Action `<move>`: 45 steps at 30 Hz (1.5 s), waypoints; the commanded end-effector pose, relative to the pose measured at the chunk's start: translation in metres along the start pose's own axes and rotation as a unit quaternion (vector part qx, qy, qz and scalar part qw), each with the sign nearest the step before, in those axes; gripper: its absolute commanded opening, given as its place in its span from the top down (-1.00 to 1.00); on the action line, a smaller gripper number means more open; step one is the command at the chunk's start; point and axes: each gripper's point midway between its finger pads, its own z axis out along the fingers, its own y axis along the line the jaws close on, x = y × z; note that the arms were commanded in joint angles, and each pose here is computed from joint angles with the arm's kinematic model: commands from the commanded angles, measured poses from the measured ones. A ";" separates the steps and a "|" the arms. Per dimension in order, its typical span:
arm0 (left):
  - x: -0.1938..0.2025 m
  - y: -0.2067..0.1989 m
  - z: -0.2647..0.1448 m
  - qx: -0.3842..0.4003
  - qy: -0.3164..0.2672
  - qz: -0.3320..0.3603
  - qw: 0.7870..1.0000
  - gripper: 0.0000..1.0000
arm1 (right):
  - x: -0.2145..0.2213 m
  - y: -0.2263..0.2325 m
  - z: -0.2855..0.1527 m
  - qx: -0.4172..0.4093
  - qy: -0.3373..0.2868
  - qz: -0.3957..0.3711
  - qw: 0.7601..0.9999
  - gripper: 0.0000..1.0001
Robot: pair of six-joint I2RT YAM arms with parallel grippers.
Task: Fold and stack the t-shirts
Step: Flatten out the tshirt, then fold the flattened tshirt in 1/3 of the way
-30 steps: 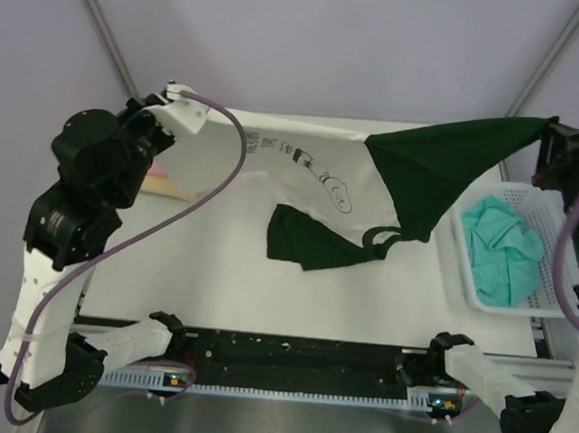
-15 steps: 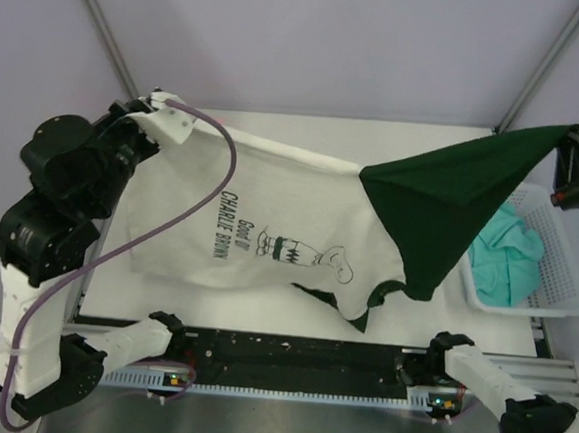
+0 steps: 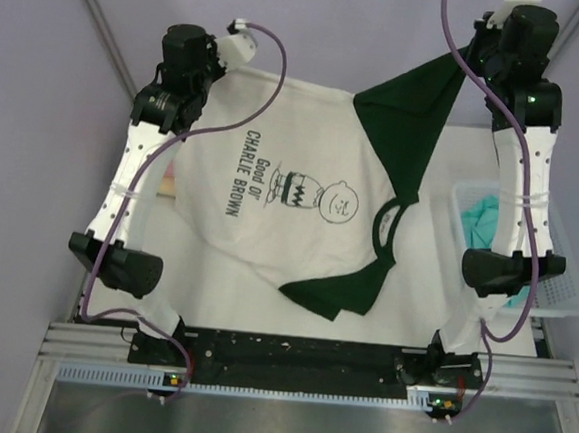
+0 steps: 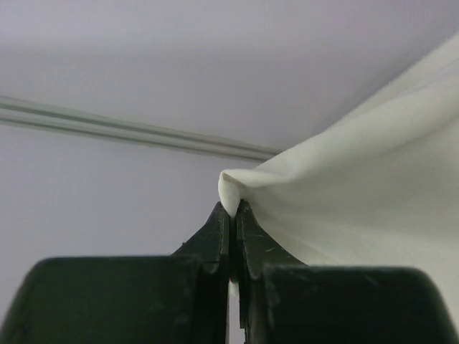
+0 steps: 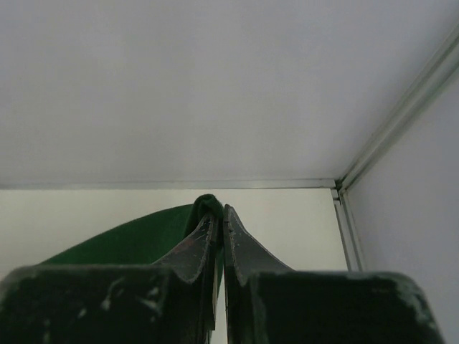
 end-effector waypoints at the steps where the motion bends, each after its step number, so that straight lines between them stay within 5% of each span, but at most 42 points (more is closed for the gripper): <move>1: -0.046 0.120 -0.026 -0.185 -0.079 -0.081 0.976 1.00 | -0.129 -0.054 -0.071 0.058 -0.215 0.093 0.970 1.00; 5: -0.063 0.139 -0.038 -0.214 -0.116 -0.069 0.967 1.00 | -0.176 -0.083 -0.137 0.090 -0.301 0.095 0.945 1.00; 9: -0.058 0.124 -0.031 -0.193 -0.102 -0.039 0.975 1.00 | -0.171 -0.089 -0.165 0.096 -0.295 0.038 0.950 1.00; 14: -0.033 0.058 -0.022 -0.103 -0.103 0.001 0.989 1.00 | -0.058 -0.057 -0.146 0.014 -0.116 -0.047 0.992 1.00; 17: -0.011 -0.001 -0.030 -0.022 -0.120 0.045 0.992 1.00 | 0.032 -0.029 -0.161 -0.074 -0.004 -0.107 0.992 1.00; 21: 0.051 -0.101 -0.031 0.109 -0.084 0.103 0.985 1.00 | 0.179 0.046 -0.205 -0.271 0.092 -0.222 0.932 1.00; 25: 0.125 -0.201 -0.040 0.239 -0.019 0.137 0.961 1.00 | 0.281 0.065 -0.253 -0.348 0.185 -0.254 0.883 1.00; 31: 0.209 -0.309 -0.090 0.407 0.032 0.178 0.895 1.00 | 0.401 0.060 -0.336 -0.426 0.413 -0.307 0.744 1.00; 33: 0.225 -0.326 -0.109 0.447 0.048 0.176 0.876 1.00 | 0.406 0.053 -0.353 -0.433 0.452 -0.321 0.710 1.00; 38: 0.241 -0.346 -0.150 0.526 0.069 0.158 0.833 1.00 | 0.383 0.024 -0.369 -0.409 0.489 -0.362 0.680 1.00; 43: 0.239 -0.339 -0.159 0.526 0.080 0.132 0.837 1.00 | 0.334 0.052 -0.346 -0.451 0.366 -0.379 0.721 1.00; 45: 0.229 -0.332 -0.148 0.501 0.077 0.107 0.855 1.00 | 0.311 0.056 -0.318 -0.425 0.307 -0.411 0.746 1.00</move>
